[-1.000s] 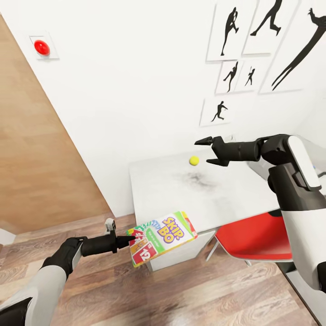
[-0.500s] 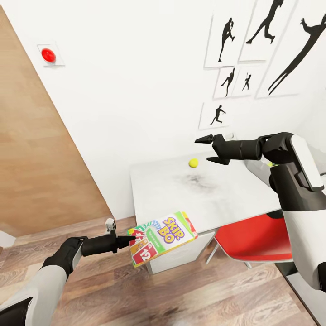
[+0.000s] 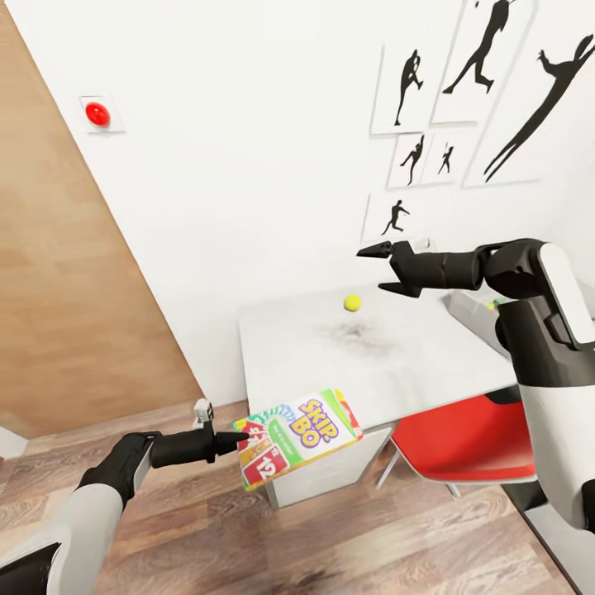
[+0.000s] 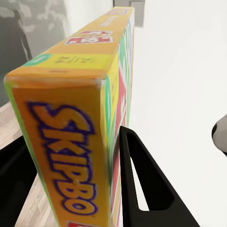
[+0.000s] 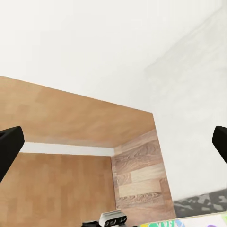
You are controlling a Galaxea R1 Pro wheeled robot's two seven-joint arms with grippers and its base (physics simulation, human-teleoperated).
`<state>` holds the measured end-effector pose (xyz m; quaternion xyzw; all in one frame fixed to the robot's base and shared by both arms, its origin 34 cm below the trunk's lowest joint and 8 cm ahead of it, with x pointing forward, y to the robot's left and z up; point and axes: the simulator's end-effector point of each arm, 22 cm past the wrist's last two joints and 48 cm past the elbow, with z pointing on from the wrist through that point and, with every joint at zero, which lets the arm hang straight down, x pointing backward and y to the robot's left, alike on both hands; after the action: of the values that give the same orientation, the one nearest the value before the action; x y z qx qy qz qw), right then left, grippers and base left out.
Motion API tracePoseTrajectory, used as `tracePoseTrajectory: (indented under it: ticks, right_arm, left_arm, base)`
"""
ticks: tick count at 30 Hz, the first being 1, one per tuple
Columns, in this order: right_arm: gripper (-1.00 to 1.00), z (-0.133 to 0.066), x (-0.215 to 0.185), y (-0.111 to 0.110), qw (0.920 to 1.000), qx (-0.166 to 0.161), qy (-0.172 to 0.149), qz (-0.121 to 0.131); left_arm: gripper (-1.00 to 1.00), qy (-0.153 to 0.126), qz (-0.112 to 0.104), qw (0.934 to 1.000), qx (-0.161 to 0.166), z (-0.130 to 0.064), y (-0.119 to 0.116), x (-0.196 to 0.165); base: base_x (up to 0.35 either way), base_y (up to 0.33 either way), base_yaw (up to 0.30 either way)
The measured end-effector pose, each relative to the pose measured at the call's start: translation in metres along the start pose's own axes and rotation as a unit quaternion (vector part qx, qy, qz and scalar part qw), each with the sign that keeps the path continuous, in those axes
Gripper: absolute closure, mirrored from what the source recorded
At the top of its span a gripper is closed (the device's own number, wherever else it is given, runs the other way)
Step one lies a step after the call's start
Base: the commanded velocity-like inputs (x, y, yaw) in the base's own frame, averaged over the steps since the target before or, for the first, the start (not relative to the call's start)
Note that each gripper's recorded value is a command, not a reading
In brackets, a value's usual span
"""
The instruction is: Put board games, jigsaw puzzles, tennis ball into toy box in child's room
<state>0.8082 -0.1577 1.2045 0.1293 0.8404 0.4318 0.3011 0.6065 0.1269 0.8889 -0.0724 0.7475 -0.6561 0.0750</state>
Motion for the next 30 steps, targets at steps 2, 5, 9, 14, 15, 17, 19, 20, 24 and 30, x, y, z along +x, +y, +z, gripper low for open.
tracePoseTrajectory:
  ticks: [2,5,9,14,15,17,19,20,24,30]
  right_arm:
    - [-1.0,-0.001,0.0,0.003,1.0,-0.002,-0.001,-0.001]
    - [-1.0,-0.003,-0.001,0.007,1.0,-0.005,-0.003,-0.003]
    - [-1.0,-0.007,-0.002,0.012,0.9999,-0.007,-0.007,-0.006]
    - [-1.0,-0.013,-0.004,0.019,0.9998,-0.01,-0.011,-0.012]
    - [-1.0,-0.013,-0.004,0.02,0.9998,-0.01,-0.012,-0.013]
    - [-1.0,-0.015,-0.004,0.022,0.9997,-0.012,-0.013,-0.014]
    - [-1.0,-0.017,-0.005,0.024,0.9997,-0.012,-0.014,-0.015]
    - [-1.0,-0.017,-0.005,0.025,0.9997,-0.013,-0.015,-0.016]
    - [-1.0,-0.02,-0.005,0.028,0.9996,-0.014,-0.016,-0.018]
    - [-1.0,-0.025,-0.006,0.034,0.9995,-0.016,-0.02,-0.021]
  left_arm:
    - [1.0,0.001,0.002,1.0,0.0,0.0,-0.001,0.0]
    - [1.0,0.001,0.005,1.0,-0.001,-0.001,-0.004,-0.001]
    - [1.0,0.0,0.008,1.0,0.0,-0.001,-0.007,-0.002]
    - [1.0,0.0,0.012,0.9999,0.001,-0.002,-0.011,-0.003]
    - [1.0,0.0,0.013,0.9999,0.001,-0.002,-0.012,-0.003]
    - [1.0,-0.001,0.015,0.9999,0.001,-0.002,-0.014,-0.004]
    - [1.0,-0.001,0.019,0.9998,0.001,-0.003,-0.016,-0.005]
    - [1.0,-0.002,0.02,0.9998,0.001,-0.003,-0.017,-0.005]
    - [1.0,-0.002,0.025,0.9997,0.002,-0.003,-0.021,-0.007]
    - [1.0,-0.003,0.03,0.9995,0.003,-0.003,-0.026,-0.007]
  base:
    - [0.0,0.0,0.0]
    - [0.0,0.0,0.0]
    - [0.0,0.0,0.0]
    - [0.0,0.0,0.0]
    - [0.0,0.0,0.0]
    - [0.0,0.0,0.0]
    - [0.0,0.0,0.0]
    - [0.0,0.0,0.0]
    - [0.0,0.0,0.0]
    - [0.0,0.0,0.0]
